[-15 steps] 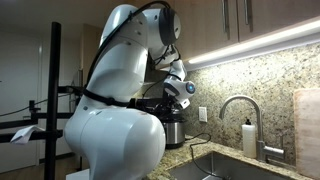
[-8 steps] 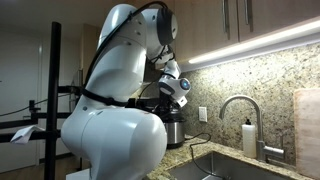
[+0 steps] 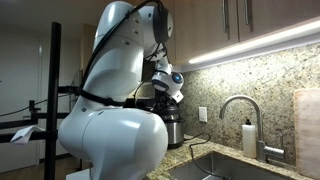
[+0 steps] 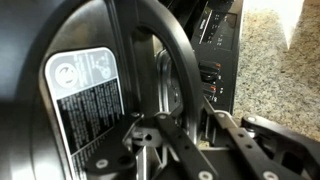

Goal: Open the cooker

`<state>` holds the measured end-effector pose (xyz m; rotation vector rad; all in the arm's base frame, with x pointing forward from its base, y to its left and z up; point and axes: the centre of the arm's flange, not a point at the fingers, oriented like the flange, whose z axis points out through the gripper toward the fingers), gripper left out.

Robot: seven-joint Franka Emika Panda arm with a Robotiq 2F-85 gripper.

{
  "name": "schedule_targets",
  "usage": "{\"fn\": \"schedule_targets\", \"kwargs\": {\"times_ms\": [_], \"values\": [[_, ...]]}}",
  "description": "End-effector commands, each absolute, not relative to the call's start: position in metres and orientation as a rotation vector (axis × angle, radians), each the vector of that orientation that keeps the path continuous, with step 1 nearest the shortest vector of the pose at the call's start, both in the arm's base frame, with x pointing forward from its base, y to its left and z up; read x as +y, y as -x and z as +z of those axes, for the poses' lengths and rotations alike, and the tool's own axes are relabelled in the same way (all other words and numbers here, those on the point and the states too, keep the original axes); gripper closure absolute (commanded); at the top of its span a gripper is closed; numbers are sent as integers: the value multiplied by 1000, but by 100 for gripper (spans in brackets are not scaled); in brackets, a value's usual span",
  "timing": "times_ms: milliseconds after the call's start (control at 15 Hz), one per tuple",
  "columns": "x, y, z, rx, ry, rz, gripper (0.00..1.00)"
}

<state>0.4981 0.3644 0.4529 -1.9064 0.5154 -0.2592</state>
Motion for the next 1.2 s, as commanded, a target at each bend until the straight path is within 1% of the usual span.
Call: {"fn": "schedule_targets", "kwargs": {"times_ms": [0, 133, 200, 667, 1133], "values": [[368, -485, 491, 523, 1851, -222, 96], [365, -484, 492, 533, 1851, -228, 99], [365, -476, 501, 533, 1850, -239, 97], [360, -462, 525, 514, 1821, -286, 97], [352, -477, 508, 579, 1810, -254, 97]]}}
